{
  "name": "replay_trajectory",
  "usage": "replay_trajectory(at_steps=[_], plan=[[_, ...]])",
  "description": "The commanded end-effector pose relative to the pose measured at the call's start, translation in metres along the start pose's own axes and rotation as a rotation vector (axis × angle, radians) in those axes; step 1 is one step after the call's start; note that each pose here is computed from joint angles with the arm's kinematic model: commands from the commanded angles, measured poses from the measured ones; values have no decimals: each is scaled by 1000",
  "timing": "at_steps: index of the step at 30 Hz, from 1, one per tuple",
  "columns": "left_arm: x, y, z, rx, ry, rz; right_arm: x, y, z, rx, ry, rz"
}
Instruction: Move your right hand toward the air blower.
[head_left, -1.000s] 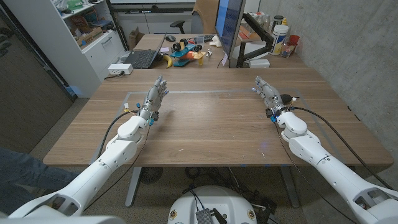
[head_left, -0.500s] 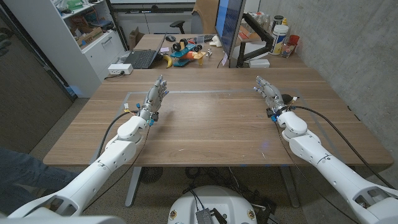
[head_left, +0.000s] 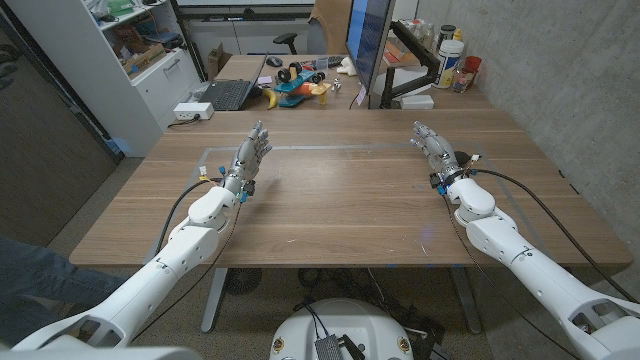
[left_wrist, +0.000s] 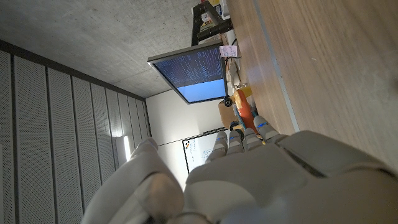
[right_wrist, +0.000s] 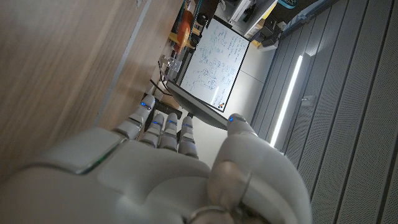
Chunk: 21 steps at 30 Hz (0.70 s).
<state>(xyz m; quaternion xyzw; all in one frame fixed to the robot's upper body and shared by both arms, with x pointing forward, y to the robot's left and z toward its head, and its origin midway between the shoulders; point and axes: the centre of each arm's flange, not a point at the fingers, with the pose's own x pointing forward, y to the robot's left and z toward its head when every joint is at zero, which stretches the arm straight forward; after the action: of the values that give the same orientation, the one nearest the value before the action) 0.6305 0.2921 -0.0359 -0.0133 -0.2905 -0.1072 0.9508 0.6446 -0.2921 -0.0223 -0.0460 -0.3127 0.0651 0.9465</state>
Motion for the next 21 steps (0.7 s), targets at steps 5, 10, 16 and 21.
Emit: replay_trajectory(at_steps=[5, 10, 16, 21], plan=[[-2, 0, 2, 2, 2, -1, -1, -4, 2, -19, -10, -14], [-3, -1, 4, 5, 4, -5, -1, -5, 4, -36, -6, -15], [-4, -2, 3, 6, 6, -6, -2, -7, 6, -54, -1, -18], [-4, -3, 3, 6, 8, -3, 0, -8, 7, -67, 1, -29]])
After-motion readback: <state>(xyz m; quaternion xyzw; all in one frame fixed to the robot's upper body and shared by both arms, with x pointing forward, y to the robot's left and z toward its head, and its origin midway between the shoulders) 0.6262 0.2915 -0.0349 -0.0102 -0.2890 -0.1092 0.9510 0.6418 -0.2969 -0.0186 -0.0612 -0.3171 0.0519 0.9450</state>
